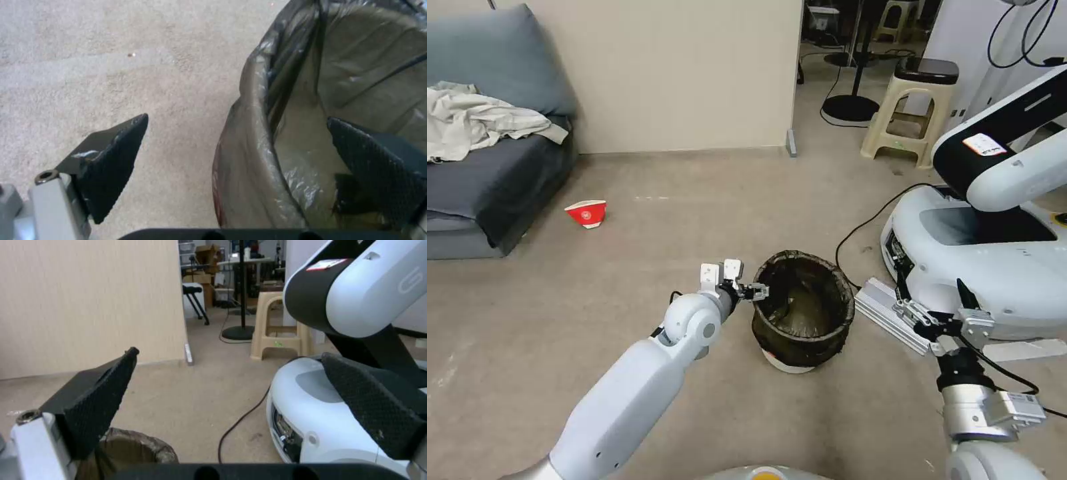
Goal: Pick up the trash can from the floor.
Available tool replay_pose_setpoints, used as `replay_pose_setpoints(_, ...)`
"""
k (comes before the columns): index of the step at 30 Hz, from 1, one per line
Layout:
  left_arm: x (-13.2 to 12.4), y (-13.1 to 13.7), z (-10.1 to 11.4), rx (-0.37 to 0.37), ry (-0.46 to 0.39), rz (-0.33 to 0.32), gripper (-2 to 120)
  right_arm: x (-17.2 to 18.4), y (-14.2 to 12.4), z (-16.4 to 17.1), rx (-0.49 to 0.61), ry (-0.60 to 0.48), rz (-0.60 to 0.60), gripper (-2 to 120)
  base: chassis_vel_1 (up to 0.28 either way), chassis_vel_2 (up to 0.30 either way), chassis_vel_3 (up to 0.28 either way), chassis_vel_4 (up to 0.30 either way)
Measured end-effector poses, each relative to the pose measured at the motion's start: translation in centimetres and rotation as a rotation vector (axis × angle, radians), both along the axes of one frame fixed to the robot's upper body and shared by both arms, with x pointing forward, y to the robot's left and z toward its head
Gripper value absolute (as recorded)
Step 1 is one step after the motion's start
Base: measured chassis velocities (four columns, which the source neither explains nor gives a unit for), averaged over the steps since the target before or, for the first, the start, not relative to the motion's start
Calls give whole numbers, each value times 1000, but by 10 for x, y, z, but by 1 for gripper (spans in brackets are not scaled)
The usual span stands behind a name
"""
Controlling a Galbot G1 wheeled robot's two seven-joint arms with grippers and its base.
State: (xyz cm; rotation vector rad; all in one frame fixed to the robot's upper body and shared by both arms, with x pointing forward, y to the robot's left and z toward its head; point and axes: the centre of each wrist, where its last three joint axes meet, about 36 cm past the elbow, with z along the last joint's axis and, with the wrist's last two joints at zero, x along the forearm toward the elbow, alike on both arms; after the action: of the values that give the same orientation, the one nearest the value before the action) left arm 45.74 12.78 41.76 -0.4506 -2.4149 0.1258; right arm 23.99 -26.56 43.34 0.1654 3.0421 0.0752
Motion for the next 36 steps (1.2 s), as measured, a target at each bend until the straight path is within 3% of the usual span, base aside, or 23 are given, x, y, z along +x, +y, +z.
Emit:
replay_pose_setpoints(20, 19, -29, -5, 68, 81, 22, 98, 1, -3, -2, 3, -2, -7, 100, 0, 0, 0, 0)
replay_pose_setpoints(27, 21, -34, -4, 93, 115, 36, 92, 1, -3, -2, 3, -3, -9, 100, 0, 0, 0, 0)
replay_pose_setpoints(36, 23, -36, -8, 114, 146, 50, 62, 1, -3, -2, 4, -3, -10, 100, 0, 0, 0, 0)
